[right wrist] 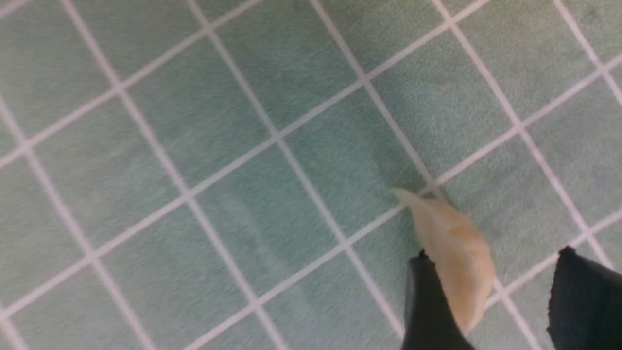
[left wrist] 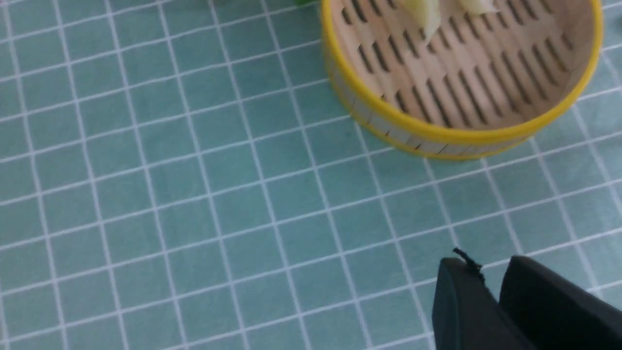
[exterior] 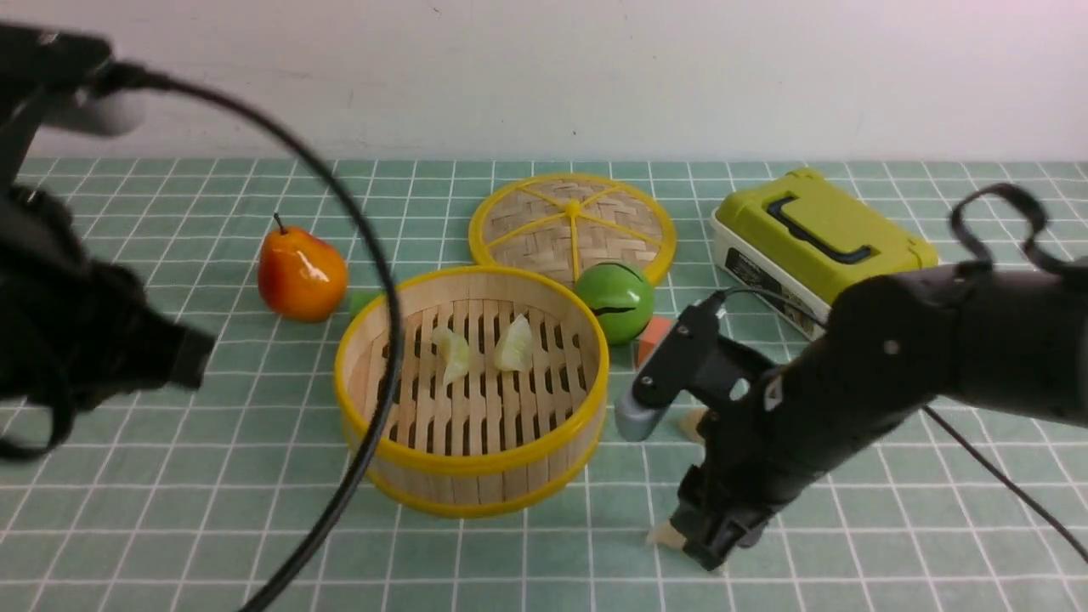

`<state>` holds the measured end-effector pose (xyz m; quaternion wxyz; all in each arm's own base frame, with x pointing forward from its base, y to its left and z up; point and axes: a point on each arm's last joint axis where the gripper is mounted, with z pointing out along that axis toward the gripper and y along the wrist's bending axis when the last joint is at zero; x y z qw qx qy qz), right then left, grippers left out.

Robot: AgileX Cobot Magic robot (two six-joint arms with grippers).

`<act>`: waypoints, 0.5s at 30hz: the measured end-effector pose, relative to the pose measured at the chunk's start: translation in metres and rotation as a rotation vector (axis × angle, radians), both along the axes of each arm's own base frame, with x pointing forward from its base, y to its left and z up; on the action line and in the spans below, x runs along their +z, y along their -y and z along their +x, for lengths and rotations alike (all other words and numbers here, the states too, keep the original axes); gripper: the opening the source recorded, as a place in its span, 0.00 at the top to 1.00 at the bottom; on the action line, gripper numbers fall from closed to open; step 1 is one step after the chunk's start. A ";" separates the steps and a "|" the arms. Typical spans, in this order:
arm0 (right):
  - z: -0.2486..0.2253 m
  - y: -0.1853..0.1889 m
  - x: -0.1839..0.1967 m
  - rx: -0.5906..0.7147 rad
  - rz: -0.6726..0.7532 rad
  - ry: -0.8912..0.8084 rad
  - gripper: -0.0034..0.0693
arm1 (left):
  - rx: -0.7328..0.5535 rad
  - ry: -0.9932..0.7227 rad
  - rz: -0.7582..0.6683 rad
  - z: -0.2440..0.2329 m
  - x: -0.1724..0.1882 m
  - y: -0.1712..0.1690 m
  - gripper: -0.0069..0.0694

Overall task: Put the dumplings into the steamer on the table with the blue tablecloth.
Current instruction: 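Reach for and grasp a dumpling lying on the table beside the steamer, then place the dumpling in the bamboo steamer basket with the right gripper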

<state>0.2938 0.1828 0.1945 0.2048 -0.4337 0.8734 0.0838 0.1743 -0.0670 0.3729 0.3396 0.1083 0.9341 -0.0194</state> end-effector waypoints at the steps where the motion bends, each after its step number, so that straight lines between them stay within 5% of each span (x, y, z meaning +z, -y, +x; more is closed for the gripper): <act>1: 0.006 -0.003 -0.013 0.005 -0.022 -0.024 0.48 | 0.026 0.011 0.013 -0.009 -0.008 -0.007 0.75; 5: 0.012 -0.008 -0.033 -0.031 -0.037 -0.105 0.51 | 0.082 0.080 -0.003 -0.034 -0.023 -0.024 0.75; 9: 0.014 -0.011 -0.032 -0.106 -0.002 -0.158 0.68 | 0.098 0.188 -0.052 -0.068 -0.037 -0.043 0.75; 15: 0.016 -0.018 0.007 -0.180 0.063 -0.204 0.68 | 0.161 0.228 -0.135 -0.102 -0.066 -0.060 0.75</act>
